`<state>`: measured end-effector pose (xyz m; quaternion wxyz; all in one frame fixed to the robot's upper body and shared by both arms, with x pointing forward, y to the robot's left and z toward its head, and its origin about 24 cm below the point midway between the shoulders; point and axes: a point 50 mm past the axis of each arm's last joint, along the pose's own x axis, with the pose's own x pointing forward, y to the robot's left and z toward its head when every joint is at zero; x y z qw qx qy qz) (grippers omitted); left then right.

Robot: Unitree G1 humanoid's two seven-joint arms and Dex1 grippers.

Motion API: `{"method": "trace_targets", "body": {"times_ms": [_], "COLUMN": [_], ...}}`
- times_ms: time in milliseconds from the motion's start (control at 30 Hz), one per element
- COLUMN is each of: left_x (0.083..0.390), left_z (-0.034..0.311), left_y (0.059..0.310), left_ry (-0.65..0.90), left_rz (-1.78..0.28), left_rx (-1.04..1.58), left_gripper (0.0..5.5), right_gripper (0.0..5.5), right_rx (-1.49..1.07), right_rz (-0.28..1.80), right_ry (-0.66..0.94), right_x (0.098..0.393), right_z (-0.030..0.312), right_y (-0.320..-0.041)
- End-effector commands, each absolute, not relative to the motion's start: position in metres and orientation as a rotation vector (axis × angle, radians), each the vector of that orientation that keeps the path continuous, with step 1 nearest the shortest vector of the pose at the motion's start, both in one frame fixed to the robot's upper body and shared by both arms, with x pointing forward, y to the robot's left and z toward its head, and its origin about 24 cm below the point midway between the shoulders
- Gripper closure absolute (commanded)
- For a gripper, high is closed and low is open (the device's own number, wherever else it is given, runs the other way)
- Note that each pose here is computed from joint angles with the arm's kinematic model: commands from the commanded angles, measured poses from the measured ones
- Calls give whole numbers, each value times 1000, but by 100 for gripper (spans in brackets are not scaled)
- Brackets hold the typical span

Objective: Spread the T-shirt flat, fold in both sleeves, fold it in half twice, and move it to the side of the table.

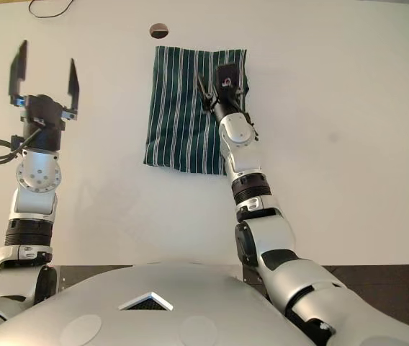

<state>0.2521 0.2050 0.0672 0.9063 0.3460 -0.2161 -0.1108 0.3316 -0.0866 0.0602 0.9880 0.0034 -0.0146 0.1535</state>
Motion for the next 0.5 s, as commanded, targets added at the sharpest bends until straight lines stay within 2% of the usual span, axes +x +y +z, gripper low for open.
{"method": "trace_targets", "body": {"times_ms": [33,100,167,233,333,500], "left_x": [250,246,238,232,230,223], "left_z": [66,69,63,61,61,48], "left_y": [202,208,215,218,218,230], "left_ry": [-452,-449,-406,-393,-397,-246], "left_rz": [-557,-664,-810,-920,-1014,-1241], "left_rx": [993,1130,1313,1412,1473,1569], "left_gripper": [211,211,211,211,211,211], "right_gripper": [241,241,241,241,241,241], "right_rx": [-298,-635,-1056,-1337,-1473,-1520], "right_rz": [452,579,683,788,893,1046], "right_ry": [-430,-446,-317,-182,-107,-7], "right_x": [302,282,266,245,217,179], "right_z": [129,121,90,66,60,66], "right_y": [-131,-161,-202,-236,-256,-262]}}
